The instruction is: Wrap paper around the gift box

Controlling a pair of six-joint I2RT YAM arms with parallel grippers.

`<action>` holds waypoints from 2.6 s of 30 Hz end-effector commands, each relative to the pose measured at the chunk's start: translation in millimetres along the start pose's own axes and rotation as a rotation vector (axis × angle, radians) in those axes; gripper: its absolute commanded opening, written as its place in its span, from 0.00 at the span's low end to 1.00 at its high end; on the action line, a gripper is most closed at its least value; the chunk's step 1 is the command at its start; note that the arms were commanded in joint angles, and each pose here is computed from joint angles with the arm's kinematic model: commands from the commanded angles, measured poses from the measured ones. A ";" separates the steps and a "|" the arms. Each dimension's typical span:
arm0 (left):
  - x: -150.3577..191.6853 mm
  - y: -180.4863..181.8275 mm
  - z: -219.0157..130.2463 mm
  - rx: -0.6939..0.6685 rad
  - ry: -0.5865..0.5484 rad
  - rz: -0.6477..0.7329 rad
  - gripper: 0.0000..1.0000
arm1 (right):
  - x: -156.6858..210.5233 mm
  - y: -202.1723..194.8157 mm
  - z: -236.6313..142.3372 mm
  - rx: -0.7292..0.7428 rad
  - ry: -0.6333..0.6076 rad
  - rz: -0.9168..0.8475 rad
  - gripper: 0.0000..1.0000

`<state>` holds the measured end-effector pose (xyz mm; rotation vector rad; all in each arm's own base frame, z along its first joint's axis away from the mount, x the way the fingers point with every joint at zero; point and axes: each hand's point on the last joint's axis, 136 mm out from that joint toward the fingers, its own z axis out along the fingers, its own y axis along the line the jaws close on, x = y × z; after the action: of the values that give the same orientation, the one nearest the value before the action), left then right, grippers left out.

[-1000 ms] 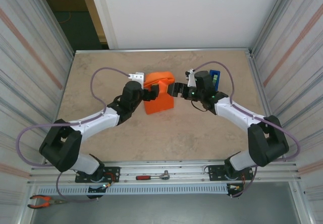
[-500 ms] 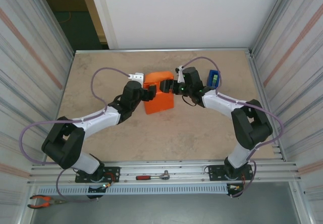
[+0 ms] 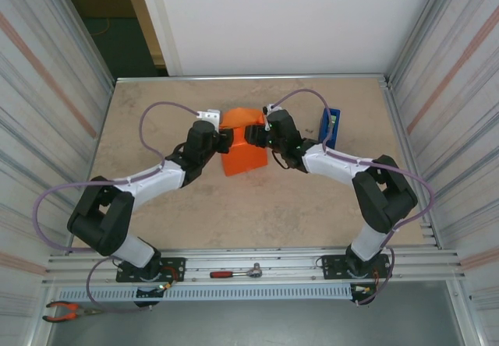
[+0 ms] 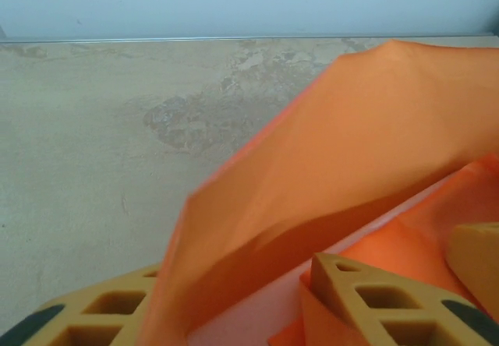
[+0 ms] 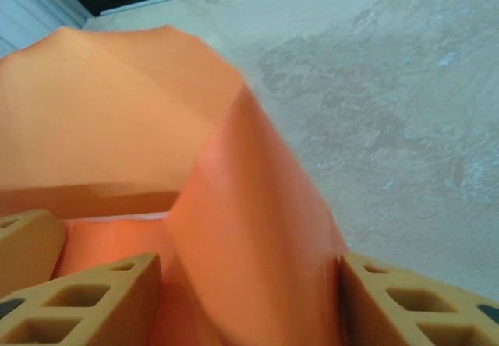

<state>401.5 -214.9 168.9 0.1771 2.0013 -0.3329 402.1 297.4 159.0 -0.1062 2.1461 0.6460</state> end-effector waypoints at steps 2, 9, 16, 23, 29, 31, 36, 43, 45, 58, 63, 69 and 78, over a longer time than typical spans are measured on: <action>4.7 -19.5 4.9 0.093 0.040 0.019 0.35 | 33.6 -3.5 -7.3 0.068 0.102 -0.084 0.43; -0.1 -33.6 -2.1 0.168 0.042 0.007 0.15 | 37.9 8.3 -20.6 0.070 0.114 -0.087 0.26; -9.6 -53.2 -17.6 0.242 0.027 -0.012 0.02 | 32.6 21.0 -40.9 0.081 0.099 -0.072 0.09; -9.1 -65.2 -28.5 0.262 0.039 -0.029 0.00 | 40.7 15.7 -52.6 0.115 0.094 0.000 0.05; 9.3 -58.7 -11.9 0.244 0.093 -0.052 0.04 | 71.5 -12.5 -40.7 0.201 0.114 0.064 0.02; 4.0 -57.0 -14.2 0.253 0.084 -0.061 0.18 | 77.5 -17.3 -39.8 0.214 0.122 0.072 0.02; -24.8 -38.2 -37.1 0.238 0.000 -0.139 0.66 | 80.9 -21.3 -41.2 0.222 0.120 0.080 0.02; -31.7 1.4 -71.7 0.174 -0.111 -0.319 0.83 | 86.1 -25.4 -44.0 0.225 0.124 0.086 0.02; -24.0 -0.5 -74.9 0.169 -0.102 -0.311 0.83 | 85.7 -25.5 -44.9 0.224 0.122 0.087 0.02; 2.4 -20.6 -27.8 0.062 -0.033 -0.135 0.84 | 87.9 -22.1 -41.7 0.206 0.139 0.077 0.02; 22.3 -9.0 -12.2 -0.016 0.022 -0.104 0.80 | 87.3 -20.8 -41.9 0.204 0.146 0.075 0.02; 41.4 -0.2 -14.3 -0.047 0.063 -0.108 0.67 | 70.9 -14.1 -45.4 0.179 0.143 0.077 0.25; 54.1 -3.8 -18.2 -0.066 0.105 -0.105 0.51 | 15.6 -10.4 -77.2 0.121 0.050 0.099 0.74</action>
<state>373.2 -225.4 161.0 0.0239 2.0202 -0.4424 347.7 258.6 161.8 0.0936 2.2463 0.5615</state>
